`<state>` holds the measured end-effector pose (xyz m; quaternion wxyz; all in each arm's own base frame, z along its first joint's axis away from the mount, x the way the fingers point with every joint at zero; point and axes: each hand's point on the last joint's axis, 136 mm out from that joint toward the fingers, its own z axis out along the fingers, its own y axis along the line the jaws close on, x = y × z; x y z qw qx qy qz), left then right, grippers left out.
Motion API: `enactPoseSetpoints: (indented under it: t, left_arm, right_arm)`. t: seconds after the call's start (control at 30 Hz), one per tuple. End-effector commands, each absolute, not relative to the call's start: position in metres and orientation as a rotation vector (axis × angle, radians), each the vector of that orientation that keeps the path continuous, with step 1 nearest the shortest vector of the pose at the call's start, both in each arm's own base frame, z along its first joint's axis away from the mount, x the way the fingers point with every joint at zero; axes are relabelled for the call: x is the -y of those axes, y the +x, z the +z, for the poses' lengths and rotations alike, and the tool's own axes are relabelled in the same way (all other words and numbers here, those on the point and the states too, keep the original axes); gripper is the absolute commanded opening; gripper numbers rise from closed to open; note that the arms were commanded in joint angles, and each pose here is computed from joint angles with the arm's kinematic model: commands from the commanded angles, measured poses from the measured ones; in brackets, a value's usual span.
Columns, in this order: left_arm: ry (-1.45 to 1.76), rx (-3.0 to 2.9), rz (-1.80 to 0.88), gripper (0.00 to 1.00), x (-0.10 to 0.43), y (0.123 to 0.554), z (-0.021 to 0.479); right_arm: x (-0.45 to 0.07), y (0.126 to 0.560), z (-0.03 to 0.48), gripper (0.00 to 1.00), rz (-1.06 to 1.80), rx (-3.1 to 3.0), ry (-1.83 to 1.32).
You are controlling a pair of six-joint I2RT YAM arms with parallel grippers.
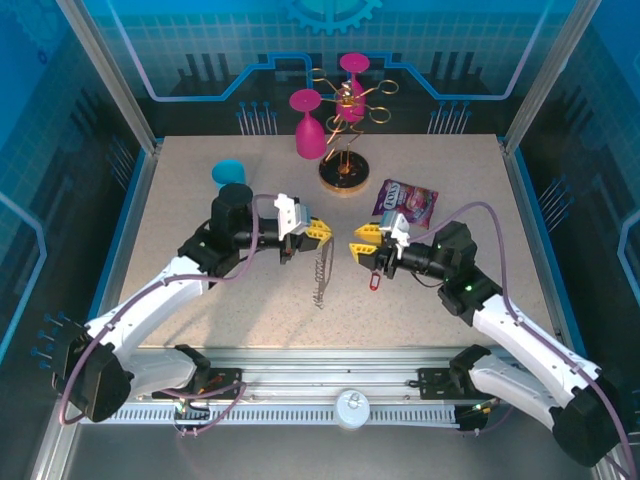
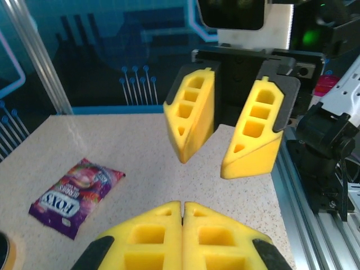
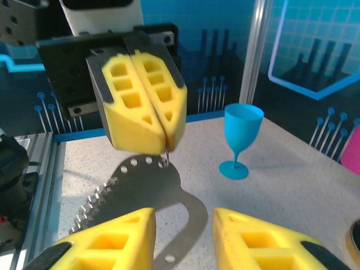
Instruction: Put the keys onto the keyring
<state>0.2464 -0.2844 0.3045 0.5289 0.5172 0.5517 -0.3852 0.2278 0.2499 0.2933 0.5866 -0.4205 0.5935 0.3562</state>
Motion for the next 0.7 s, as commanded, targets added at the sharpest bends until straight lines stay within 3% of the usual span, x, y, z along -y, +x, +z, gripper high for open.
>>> enactPoseSetpoints:
  t: [0.0, 0.67]
  left_arm:
    - [1.262, -1.086, -0.928, 0.0, 0.287, 0.23, 0.333]
    - [1.297, -1.002, -1.068, 0.0, 0.293, 0.216, 0.324]
  right_arm:
    - [-0.263, 0.214, 0.31, 0.31, 0.852, -1.209, -1.079]
    - [-0.28, 0.209, 0.31, 0.26, 0.89, -1.152, -1.16]
